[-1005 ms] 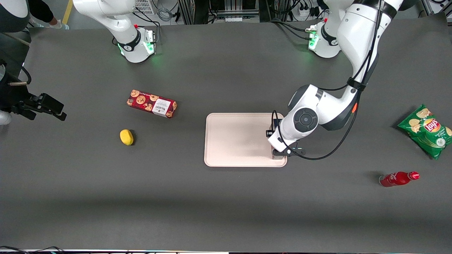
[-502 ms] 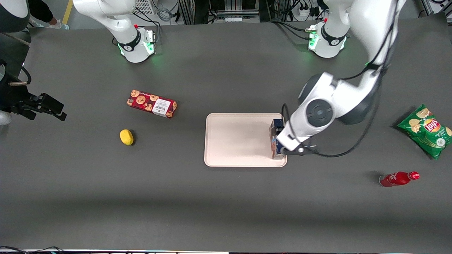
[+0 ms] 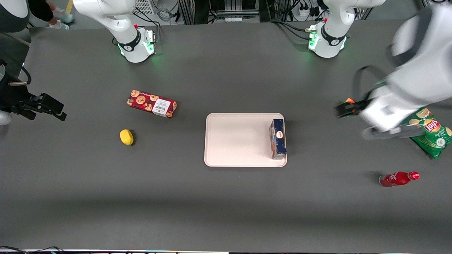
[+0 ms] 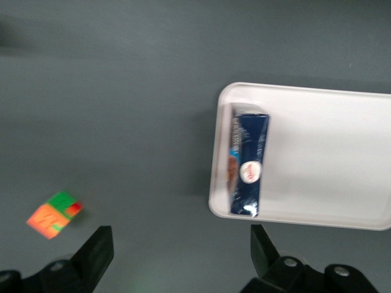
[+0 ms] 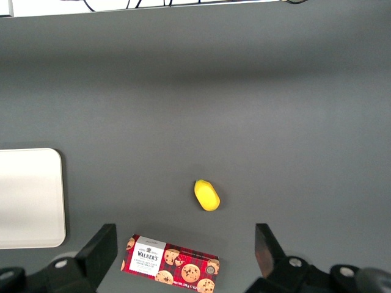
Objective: Place cookie box on tray
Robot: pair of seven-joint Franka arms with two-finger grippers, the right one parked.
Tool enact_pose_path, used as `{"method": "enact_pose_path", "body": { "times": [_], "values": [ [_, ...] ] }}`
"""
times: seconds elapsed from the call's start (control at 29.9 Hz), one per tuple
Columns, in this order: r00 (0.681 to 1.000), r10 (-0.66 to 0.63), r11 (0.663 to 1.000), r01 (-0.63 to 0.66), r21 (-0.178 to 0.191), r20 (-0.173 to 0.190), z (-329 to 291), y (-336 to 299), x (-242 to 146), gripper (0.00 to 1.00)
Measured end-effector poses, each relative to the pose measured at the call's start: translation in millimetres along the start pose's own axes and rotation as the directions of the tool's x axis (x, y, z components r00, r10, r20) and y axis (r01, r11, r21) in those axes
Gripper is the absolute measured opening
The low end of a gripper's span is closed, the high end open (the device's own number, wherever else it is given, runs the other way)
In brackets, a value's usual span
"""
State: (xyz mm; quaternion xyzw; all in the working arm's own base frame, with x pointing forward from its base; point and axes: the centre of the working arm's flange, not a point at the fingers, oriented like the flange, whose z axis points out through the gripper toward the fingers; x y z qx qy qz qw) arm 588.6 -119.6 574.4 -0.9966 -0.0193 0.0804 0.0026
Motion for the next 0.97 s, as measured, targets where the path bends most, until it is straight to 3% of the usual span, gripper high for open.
{"method": "enact_pose_path", "body": {
  "times": [0.1,0.4,0.7,0.97],
  "values": [
    [0.999,0.041,0.999,-0.041,0.005,0.004,-29,-50,-19,1.00],
    [0.997,0.071,0.998,-0.071,0.001,-0.042,-67,-150,-84,1.00],
    [0.991,0.082,0.997,-0.080,0.024,-0.105,-25,-160,-132,1.00],
    [0.985,0.089,0.996,-0.086,0.030,-0.145,-18,-158,-137,1.00]
  ]
}}
